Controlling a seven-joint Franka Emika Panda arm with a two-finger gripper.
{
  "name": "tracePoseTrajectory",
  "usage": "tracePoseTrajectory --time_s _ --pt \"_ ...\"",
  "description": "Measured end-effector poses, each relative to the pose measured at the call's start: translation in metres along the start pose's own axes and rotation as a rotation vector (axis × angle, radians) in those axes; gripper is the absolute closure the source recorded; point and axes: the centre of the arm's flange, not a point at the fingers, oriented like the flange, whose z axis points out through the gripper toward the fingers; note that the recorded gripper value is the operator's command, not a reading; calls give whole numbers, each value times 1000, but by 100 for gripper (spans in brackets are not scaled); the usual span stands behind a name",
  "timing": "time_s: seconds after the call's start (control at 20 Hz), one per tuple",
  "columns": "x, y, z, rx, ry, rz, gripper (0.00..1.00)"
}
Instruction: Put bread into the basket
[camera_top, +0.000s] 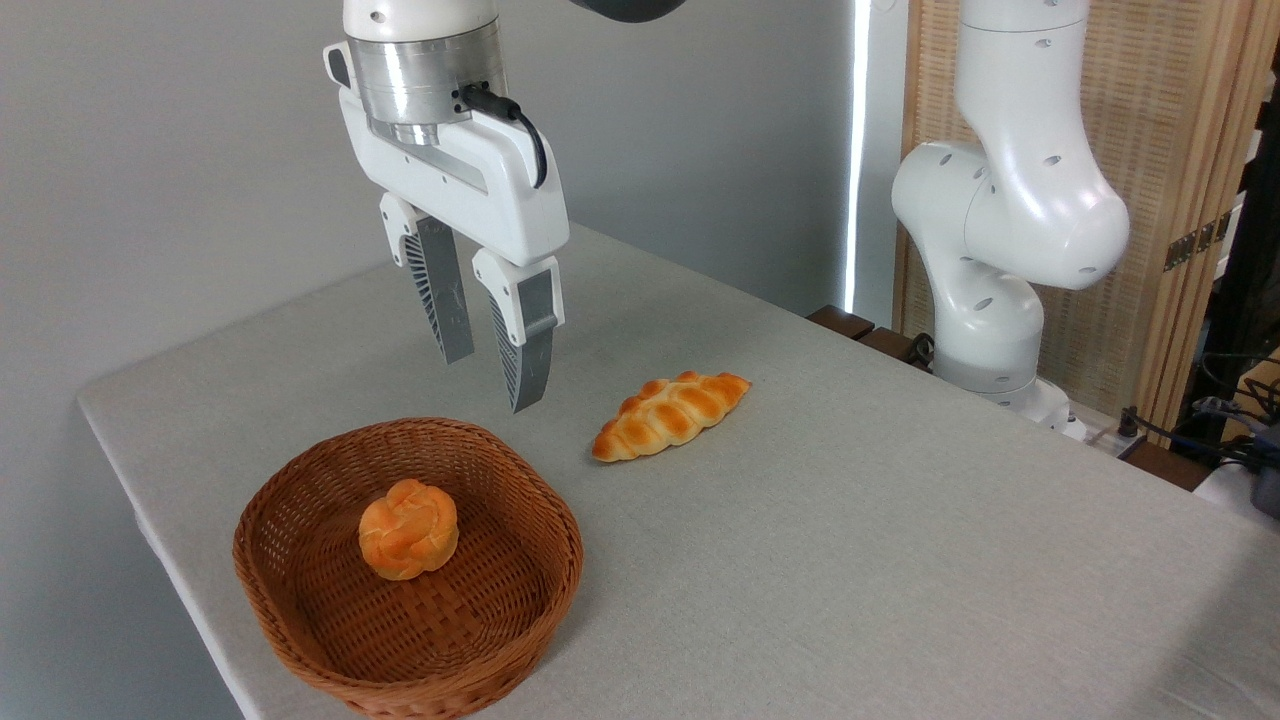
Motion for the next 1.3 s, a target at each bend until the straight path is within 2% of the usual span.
tracePoseTrajectory --time_s 0.45,0.9,1.1,1.3 --pt "0 0 0 -1 1 0 0" --pt "1 13 11 -43 17 5 0" --pt "-15 30 19 -34 45 8 0" --pt "-31 65 34 -31 61 45 0"
